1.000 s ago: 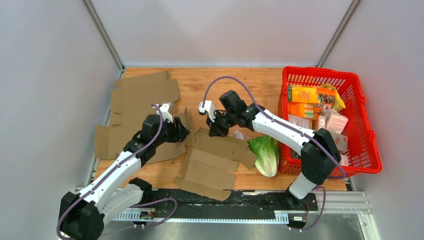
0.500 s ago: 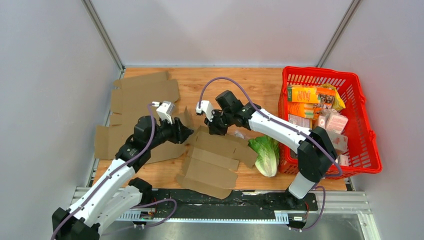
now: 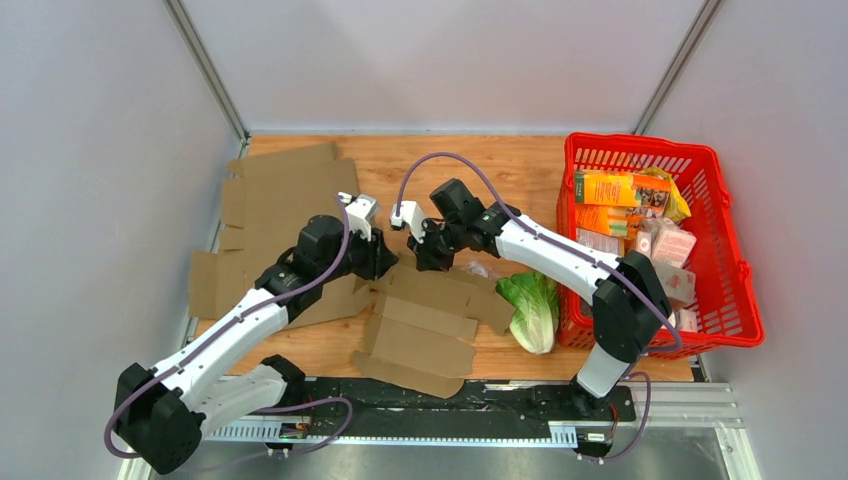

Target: Fold the paper box

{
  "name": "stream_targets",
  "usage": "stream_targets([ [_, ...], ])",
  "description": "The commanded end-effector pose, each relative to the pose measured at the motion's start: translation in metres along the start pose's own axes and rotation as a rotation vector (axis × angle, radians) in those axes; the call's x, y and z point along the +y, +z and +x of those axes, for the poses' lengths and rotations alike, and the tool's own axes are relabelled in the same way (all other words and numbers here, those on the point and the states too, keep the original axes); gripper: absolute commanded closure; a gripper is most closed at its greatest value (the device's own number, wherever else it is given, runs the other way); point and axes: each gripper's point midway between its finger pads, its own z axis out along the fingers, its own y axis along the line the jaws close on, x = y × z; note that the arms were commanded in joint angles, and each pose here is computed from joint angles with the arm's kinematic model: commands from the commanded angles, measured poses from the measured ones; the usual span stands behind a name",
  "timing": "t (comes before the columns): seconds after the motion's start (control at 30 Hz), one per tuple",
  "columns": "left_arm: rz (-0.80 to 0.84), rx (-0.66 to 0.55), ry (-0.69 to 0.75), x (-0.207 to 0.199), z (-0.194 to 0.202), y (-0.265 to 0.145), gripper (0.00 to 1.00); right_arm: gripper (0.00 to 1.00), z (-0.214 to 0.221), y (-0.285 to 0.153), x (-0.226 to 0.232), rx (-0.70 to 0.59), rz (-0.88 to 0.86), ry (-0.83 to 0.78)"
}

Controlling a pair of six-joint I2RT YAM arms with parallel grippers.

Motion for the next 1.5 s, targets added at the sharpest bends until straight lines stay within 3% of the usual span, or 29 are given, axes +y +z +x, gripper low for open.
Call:
stream_targets([
  [0.0, 0.004, -0.066, 0.062, -0.004, -0.016, 0.003, 0.6, 0.94, -0.023, -0.006, 0.003, -0.062, -0.019, -0.04],
  [0.27, -0.13, -0.077, 0.145, 0.008, -0.011, 0.006, 0.88, 0.87, -0.028, -0.01, 0.004, -0.079, 0.01, 0.076],
  [0.3, -0.132, -0.075, 0.151, 0.008, -0.009, 0.006, 0.9, 0.8, -0.028, -0.011, -0.003, -0.083, 0.059, 0.107],
  [0.37, -0.147, -0.093, 0.156, 0.009, -0.01, 0.006, 0.96, 0.74, -0.027, -0.014, -0.008, -0.068, 0.109, 0.19],
  [0.4, -0.149, -0.093, 0.154, 0.009, -0.007, 0.006, 1.0, 0.62, -0.024, -0.021, -0.018, -0.035, 0.192, 0.31],
  [0.5, -0.18, -0.111, 0.134, 0.016, -0.006, 0.003, 1.0, 0.48, -0.014, -0.049, -0.019, 0.015, 0.353, 0.622],
  [0.6, -0.187, -0.129, 0.112, 0.017, -0.003, 0.001, 1.0, 0.38, -0.022, -0.076, -0.001, -0.012, 0.369, 0.805],
  [0.63, -0.192, -0.14, 0.099, 0.018, -0.004, 0.0, 1.0, 0.37, -0.035, -0.095, 0.007, -0.082, 0.373, 0.891],
  [0.67, -0.192, -0.142, 0.093, 0.018, -0.003, 0.0, 1.0, 0.2, -0.039, -0.102, 0.011, -0.119, 0.386, 0.967],
  [0.73, -0.204, -0.162, 0.075, 0.02, -0.004, -0.003, 1.0, 0.17, -0.051, -0.112, 0.027, -0.256, 0.326, 1.16],
  [0.77, -0.211, -0.168, 0.068, 0.021, -0.004, -0.004, 1.0, 0.0, -0.058, -0.11, 0.033, -0.313, 0.287, 1.224],
  [0.8, -0.216, -0.178, 0.057, 0.021, -0.005, -0.007, 1.0, 0.0, -0.075, -0.111, 0.033, -0.409, 0.234, 1.277],
  [0.83, -0.227, -0.186, 0.053, 0.024, -0.006, -0.008, 1.0, 0.0, -0.083, -0.111, 0.034, -0.478, 0.191, 1.477],
  [0.87, -0.226, -0.19, 0.053, 0.023, -0.006, -0.009, 1.0, 0.0, -0.066, -0.102, 0.037, -0.484, 0.202, 1.568],
  [0.9, -0.235, -0.197, 0.045, 0.025, -0.006, -0.01, 1.0, 0.0, -0.08, -0.099, 0.035, -0.57, 0.169, 1.619],
  [1.07, -0.253, -0.193, 0.032, 0.028, -0.003, -0.01, 1.0, 0.02, -0.067, -0.07, 0.021, -0.616, 0.232, 1.952],
  [1.17, -0.252, -0.2, 0.027, 0.029, -0.003, -0.01, 1.0, 0.14, -0.065, -0.065, 0.009, -0.672, 0.321, 2.045],
  [1.4, -0.229, -0.213, 0.023, 0.026, 0.002, -0.013, 1.0, 0.24, -0.043, -0.049, -0.023, -0.752, 0.483, 2.136],
  [1.47, -0.223, -0.225, 0.024, 0.025, 0.001, -0.016, 1.0, 0.35, -0.04, -0.045, -0.028, -0.757, 0.491, 2.152],
])
